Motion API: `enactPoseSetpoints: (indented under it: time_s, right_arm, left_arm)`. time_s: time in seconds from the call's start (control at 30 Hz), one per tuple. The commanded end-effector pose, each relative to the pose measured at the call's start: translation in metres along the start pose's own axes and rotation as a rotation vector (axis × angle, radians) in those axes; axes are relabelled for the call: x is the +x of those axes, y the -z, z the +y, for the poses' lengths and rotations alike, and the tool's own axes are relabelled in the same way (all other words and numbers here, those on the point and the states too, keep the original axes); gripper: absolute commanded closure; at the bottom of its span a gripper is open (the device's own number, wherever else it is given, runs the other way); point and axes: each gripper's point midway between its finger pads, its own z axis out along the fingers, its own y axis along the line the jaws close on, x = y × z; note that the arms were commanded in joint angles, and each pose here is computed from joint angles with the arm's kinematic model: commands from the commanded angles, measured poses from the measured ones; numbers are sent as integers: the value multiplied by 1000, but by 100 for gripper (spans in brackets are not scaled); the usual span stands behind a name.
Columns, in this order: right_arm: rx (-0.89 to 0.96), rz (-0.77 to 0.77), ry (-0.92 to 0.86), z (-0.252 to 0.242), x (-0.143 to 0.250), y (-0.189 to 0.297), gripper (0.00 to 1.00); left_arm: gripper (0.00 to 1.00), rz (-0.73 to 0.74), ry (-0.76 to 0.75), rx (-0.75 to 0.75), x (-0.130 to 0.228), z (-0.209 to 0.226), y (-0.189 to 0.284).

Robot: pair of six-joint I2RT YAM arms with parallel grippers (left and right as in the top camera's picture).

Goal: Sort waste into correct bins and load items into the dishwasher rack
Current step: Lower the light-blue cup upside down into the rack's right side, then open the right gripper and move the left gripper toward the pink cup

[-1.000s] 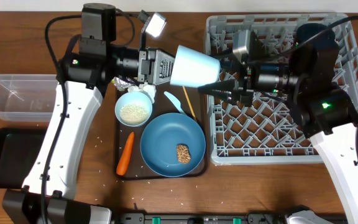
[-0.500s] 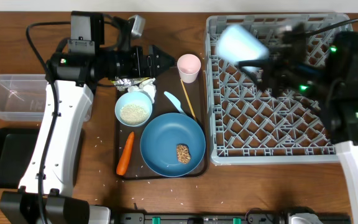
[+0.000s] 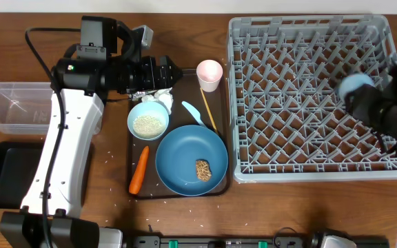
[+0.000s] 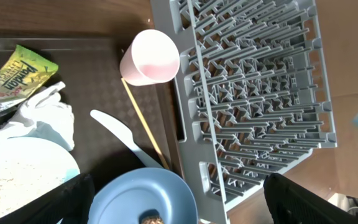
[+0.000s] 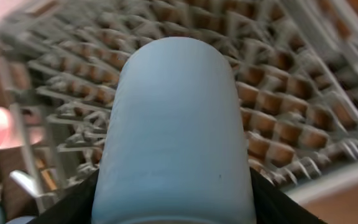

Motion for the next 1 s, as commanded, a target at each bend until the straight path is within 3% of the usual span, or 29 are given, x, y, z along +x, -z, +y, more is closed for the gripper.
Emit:
enactPoseSetpoints:
  time_s: [0.0, 0.3, 0.83, 0.97]
  right_arm:
    - [124, 3, -89, -25, -2, -4, 46]
    - [264, 187, -103, -52, 19, -45, 43]
    - [221, 409, -165, -59, 43, -106, 38]
    - [229, 407, -165, -61, 42, -108, 26]
  left_arm:
    - [12, -11, -28, -14, -1, 1, 3]
    - [12, -10, -27, -15, -1, 1, 3]
    - [12, -7, -25, -15, 0, 1, 3]
    - [12, -4, -24, -16, 0, 1, 3]
